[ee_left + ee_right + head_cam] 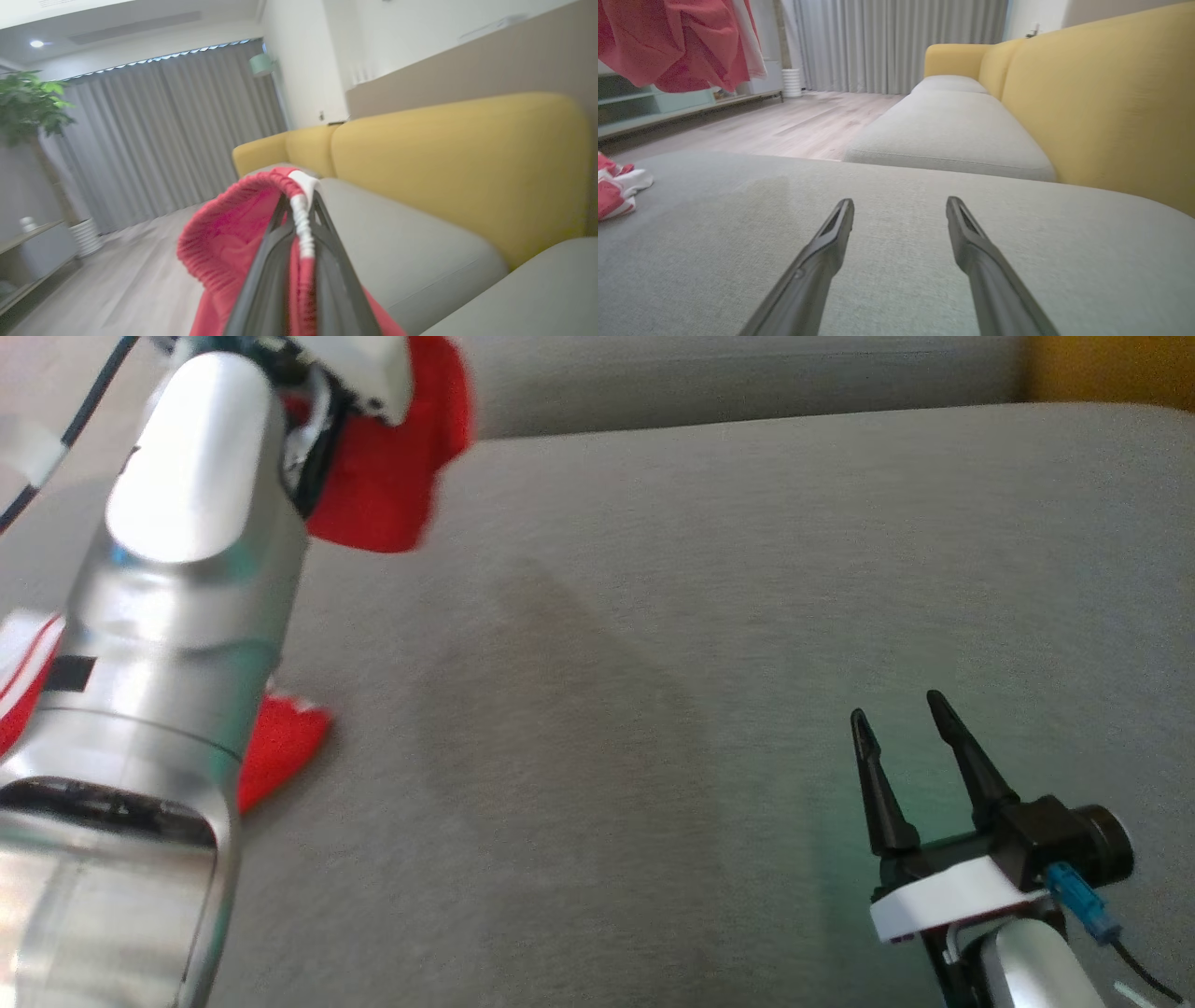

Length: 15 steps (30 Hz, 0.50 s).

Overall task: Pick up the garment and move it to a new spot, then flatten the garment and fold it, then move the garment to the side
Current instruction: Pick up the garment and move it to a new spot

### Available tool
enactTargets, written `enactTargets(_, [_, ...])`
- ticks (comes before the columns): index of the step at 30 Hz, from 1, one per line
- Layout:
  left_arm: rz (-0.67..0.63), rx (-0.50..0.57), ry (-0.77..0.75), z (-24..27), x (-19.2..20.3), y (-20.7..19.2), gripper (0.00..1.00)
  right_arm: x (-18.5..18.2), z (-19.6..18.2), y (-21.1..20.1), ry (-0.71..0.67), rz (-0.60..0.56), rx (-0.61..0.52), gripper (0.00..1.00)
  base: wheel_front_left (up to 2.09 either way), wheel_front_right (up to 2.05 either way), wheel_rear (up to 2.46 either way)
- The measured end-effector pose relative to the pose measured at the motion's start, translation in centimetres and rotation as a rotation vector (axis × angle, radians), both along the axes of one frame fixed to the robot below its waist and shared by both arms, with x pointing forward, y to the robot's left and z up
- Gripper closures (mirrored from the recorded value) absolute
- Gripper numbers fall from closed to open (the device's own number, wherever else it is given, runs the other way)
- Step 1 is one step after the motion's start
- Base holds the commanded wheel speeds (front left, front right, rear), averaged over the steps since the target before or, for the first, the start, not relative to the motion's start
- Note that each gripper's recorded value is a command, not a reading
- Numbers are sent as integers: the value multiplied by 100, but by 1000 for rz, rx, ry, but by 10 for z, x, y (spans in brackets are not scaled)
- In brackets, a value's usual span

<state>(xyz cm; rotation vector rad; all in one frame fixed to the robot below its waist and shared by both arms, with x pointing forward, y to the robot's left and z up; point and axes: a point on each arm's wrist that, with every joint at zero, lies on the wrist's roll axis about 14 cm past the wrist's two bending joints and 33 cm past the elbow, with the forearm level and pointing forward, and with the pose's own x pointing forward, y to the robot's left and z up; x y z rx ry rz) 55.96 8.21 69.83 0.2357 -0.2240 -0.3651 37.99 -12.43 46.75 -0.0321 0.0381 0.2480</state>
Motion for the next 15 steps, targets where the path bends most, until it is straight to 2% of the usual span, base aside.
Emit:
enactTargets(4, [-219, -65, -23, 26, -20, -83, 100, -20, 15, -31, -35, -107, 53, 0, 0, 0, 0])
enactTargets(8, [-374, -80, -27, 23, -35, -139, 100, -39, 26, -57, -64, -200, 79, 0, 0, 0, 0])
enactTargets(11, [-474, -54, 18, -11, -48, -180, 100, -53, 28, -74, -69, -262, 89, 0, 0, 0, 0])
enactTargets(15, [-604, -14, 175, -102, -81, -230, 100, -65, 27, -92, -62, -331, 98, 0, 0, 0, 0])
